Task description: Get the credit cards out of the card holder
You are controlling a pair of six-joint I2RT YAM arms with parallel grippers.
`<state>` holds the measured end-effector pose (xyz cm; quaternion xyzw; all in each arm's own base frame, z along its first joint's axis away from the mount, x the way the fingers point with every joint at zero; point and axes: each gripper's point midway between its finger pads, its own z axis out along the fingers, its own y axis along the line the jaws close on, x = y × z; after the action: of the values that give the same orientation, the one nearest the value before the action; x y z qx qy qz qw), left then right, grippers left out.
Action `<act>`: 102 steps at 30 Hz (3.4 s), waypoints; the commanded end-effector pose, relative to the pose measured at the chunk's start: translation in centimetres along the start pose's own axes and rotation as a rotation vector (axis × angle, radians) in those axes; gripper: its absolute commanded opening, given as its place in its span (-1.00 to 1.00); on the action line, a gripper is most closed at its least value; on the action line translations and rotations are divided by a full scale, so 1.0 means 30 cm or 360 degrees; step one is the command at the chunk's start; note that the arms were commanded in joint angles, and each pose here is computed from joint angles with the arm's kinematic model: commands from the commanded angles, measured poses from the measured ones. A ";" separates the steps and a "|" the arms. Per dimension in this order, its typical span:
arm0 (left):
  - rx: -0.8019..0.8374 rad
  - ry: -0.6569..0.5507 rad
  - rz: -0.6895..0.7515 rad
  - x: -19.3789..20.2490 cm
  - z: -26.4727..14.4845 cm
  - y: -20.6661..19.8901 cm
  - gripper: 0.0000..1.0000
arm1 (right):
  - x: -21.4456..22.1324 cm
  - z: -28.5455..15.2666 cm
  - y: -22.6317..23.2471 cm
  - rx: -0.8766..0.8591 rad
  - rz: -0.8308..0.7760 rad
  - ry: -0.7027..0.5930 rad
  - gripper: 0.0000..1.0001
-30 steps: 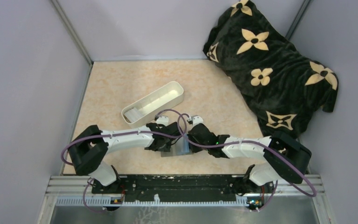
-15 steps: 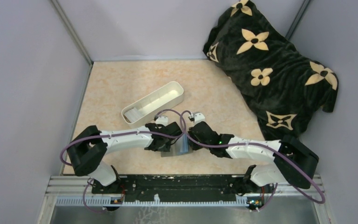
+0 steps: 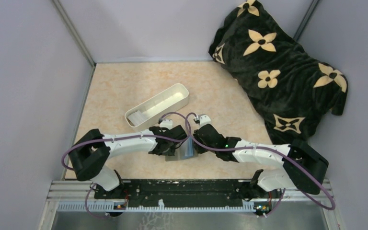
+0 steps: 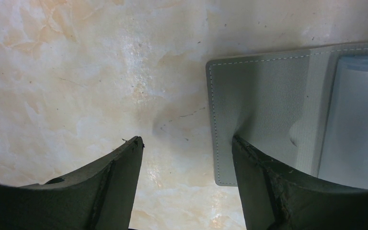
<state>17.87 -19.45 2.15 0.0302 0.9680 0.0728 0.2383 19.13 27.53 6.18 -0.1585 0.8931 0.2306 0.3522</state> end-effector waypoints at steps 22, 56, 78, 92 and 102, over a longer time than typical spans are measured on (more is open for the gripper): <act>0.0190 -0.0048 -0.0093 -0.043 -0.042 -0.075 0.89 | -0.184 -0.098 0.098 -0.0123 -0.0018 -0.0234 -0.80; 0.0183 -0.0077 -0.0096 -0.061 -0.072 -0.062 0.87 | -0.005 0.009 -0.137 0.0196 0.0057 -0.0037 -0.76; 0.0186 -0.0077 -0.0099 -0.056 -0.072 -0.057 0.87 | 0.060 0.068 -0.062 0.0081 0.0022 0.0077 -0.68; 0.0176 -0.0055 -0.0089 -0.025 -0.044 -0.047 0.86 | -0.002 0.060 0.047 -0.0065 0.0016 0.0014 -0.68; 0.0182 -0.0050 -0.0103 -0.011 -0.043 -0.035 0.86 | -0.046 0.066 0.110 -0.0140 -0.0011 -0.0014 -0.68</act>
<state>17.66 -20.61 2.77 0.0212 0.9686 0.0221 0.2467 18.95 28.92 4.30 -0.1678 0.9002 0.2352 0.3258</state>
